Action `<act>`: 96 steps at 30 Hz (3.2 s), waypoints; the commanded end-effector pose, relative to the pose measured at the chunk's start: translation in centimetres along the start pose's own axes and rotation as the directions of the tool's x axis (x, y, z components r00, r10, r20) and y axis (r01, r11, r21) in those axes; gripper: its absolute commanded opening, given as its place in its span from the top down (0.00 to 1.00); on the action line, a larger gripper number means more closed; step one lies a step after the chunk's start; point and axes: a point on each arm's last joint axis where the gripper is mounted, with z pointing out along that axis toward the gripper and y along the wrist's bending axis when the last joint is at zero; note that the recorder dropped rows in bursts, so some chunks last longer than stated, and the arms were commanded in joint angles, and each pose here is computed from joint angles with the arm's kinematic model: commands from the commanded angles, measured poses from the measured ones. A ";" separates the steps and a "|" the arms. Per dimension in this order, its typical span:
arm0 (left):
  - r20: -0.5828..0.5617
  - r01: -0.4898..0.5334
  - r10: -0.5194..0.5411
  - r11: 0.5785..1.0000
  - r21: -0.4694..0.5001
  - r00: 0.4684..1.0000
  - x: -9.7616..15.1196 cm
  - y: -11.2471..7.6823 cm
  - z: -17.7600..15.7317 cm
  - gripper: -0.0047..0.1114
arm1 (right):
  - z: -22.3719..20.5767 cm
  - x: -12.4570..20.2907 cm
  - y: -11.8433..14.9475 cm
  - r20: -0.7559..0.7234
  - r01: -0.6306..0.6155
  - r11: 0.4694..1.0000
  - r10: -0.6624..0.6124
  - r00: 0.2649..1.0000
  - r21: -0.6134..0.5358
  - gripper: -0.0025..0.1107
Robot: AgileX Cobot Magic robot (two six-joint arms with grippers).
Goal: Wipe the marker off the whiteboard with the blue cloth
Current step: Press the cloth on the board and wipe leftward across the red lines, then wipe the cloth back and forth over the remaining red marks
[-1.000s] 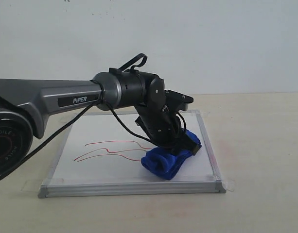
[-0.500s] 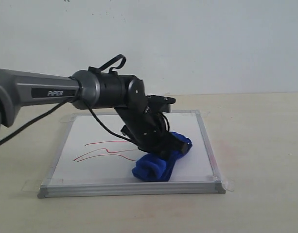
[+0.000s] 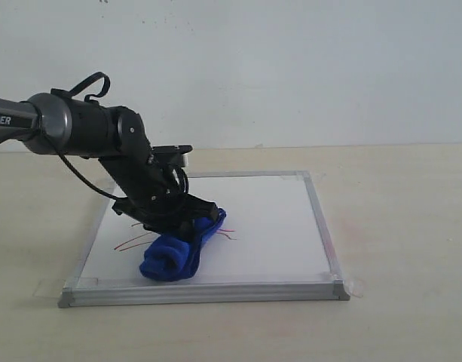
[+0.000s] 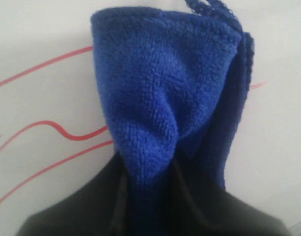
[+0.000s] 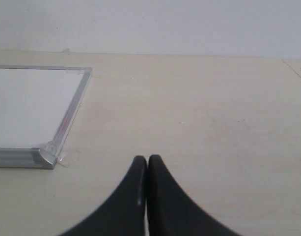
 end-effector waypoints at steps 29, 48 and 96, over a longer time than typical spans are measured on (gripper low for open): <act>0.122 -0.055 0.050 0.998 0.035 0.991 -1.8 -3.2 4.1 0.93 | 0.0 -0.1 0.0 0.008 -0.001 1.000 0.001 1.000 0.005 0.98; 0.062 0.069 -0.071 0.997 0.029 0.996 -2.2 3.1 1.4 0.93 | 0.0 -0.1 0.0 0.008 -0.001 1.000 0.001 1.000 0.005 0.98; -0.083 0.038 -0.035 0.999 0.032 0.996 -0.8 3.9 1.3 0.93 | 0.0 -0.1 0.0 0.008 -0.001 1.000 0.001 1.000 0.005 0.98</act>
